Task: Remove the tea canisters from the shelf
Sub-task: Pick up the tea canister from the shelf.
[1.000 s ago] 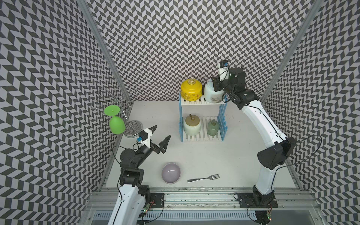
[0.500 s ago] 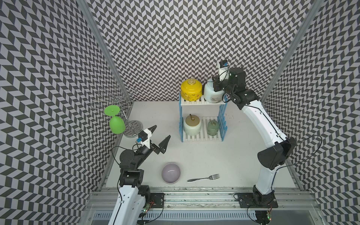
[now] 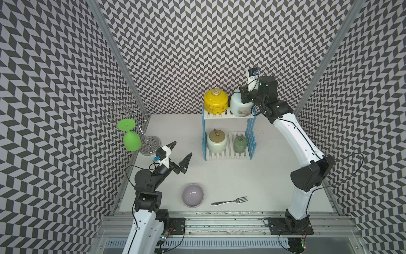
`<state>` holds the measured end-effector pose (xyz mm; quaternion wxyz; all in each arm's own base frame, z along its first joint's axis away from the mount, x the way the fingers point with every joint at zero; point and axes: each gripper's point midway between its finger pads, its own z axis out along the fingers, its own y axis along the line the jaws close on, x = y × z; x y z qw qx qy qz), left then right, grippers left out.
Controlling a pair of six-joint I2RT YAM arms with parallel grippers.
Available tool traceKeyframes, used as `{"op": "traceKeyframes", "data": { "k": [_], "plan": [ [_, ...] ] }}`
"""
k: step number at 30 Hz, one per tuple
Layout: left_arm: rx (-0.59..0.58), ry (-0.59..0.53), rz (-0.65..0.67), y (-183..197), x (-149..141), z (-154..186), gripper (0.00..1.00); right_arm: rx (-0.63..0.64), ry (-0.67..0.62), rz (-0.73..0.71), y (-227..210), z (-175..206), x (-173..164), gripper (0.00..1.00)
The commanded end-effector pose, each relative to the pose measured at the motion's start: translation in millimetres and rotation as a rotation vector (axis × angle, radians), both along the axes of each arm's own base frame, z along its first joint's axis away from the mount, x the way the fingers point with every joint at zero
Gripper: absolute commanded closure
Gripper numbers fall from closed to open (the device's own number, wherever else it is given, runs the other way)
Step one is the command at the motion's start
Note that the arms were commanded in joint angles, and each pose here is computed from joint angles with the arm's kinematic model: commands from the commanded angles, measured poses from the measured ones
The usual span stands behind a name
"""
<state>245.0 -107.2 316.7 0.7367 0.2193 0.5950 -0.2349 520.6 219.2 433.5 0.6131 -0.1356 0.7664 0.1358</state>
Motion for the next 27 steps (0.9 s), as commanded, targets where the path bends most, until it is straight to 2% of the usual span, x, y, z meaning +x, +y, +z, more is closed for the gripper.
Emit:
{"op": "traceKeyframes", "data": {
  "k": [1, 13, 27],
  "plan": [
    [0.01, -0.018, 0.003, -0.8, -1.7, 1.2, 0.0, 0.101, -0.163, 0.0, -8.4, 76.1, -26.0, 1.0],
    [0.011, -0.018, -0.008, -3.9, -1.9, -0.6, 0.0, 0.147, -0.238, -0.003, -16.0, 121.2, -65.3, 1.0],
    [0.013, -0.012, -0.021, -7.7, -1.5, -3.3, 0.0, 0.137, -0.231, -0.084, -52.5, 108.6, -113.2, 1.0]
  ]
}}
